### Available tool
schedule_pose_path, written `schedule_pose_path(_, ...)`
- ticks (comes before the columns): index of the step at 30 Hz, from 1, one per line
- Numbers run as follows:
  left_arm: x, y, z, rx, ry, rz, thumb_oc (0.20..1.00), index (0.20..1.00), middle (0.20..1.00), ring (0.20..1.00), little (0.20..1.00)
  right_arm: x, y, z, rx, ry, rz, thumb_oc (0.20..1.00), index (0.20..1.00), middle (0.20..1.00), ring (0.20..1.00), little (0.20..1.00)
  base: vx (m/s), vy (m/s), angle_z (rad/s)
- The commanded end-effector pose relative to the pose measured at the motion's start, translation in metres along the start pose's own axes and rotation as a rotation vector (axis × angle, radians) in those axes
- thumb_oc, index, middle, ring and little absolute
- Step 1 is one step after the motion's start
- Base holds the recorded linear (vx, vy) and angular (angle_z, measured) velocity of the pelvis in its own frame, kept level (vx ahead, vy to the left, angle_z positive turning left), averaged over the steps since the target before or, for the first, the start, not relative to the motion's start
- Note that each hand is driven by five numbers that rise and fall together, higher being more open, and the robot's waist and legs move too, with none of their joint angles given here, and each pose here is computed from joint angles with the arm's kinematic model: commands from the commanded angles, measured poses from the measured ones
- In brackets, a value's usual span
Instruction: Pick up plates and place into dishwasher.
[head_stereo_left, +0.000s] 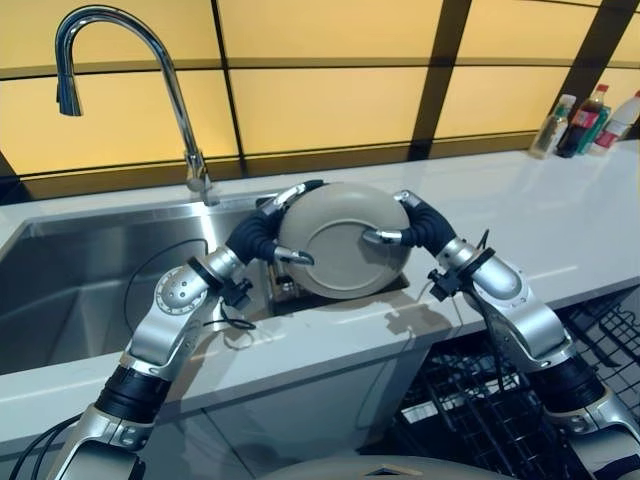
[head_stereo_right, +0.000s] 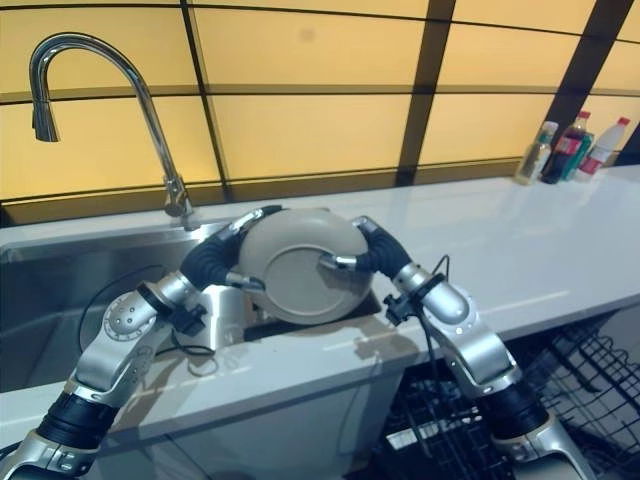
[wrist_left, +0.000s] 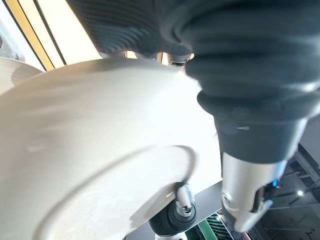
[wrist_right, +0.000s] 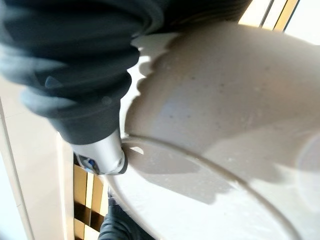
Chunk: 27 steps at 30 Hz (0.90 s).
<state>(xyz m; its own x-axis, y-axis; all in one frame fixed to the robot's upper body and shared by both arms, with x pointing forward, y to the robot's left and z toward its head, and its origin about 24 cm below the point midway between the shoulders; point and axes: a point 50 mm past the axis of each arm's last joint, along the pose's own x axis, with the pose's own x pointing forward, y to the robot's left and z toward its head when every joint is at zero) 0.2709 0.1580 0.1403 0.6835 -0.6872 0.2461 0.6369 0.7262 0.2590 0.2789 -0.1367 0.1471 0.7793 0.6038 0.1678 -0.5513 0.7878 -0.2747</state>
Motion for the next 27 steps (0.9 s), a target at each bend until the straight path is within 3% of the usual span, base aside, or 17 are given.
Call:
schedule_pose_path(1,0.016,0.009,0.021,0.044,-0.125,0.017,1.000,1.000,1.000,1.000,1.000,0.004,-0.023,0.026,-0.080,-0.113,-0.099,0.200,0.200,0.200,0.200,0.200,0.00,0.000,0.00)
schedule_pose_path(16,0.008,0.023,0.015,-0.083,-0.160,0.208,1.000,1.000,1.000,1.000,1.000,-0.001,-0.058,0.058,-0.259,-0.202,-0.273,0.200,0.200,0.200,0.200,0.200,0.00,0.000,0.00)
schedule_pose_path(27,0.001,0.037,0.011,-0.147,-0.165,0.330,1.000,1.000,1.000,1.000,1.000,-0.018,-0.097,0.080,-0.447,-0.231,-0.538,0.200,0.200,0.200,0.200,0.200,-0.01,0.000,-0.05)
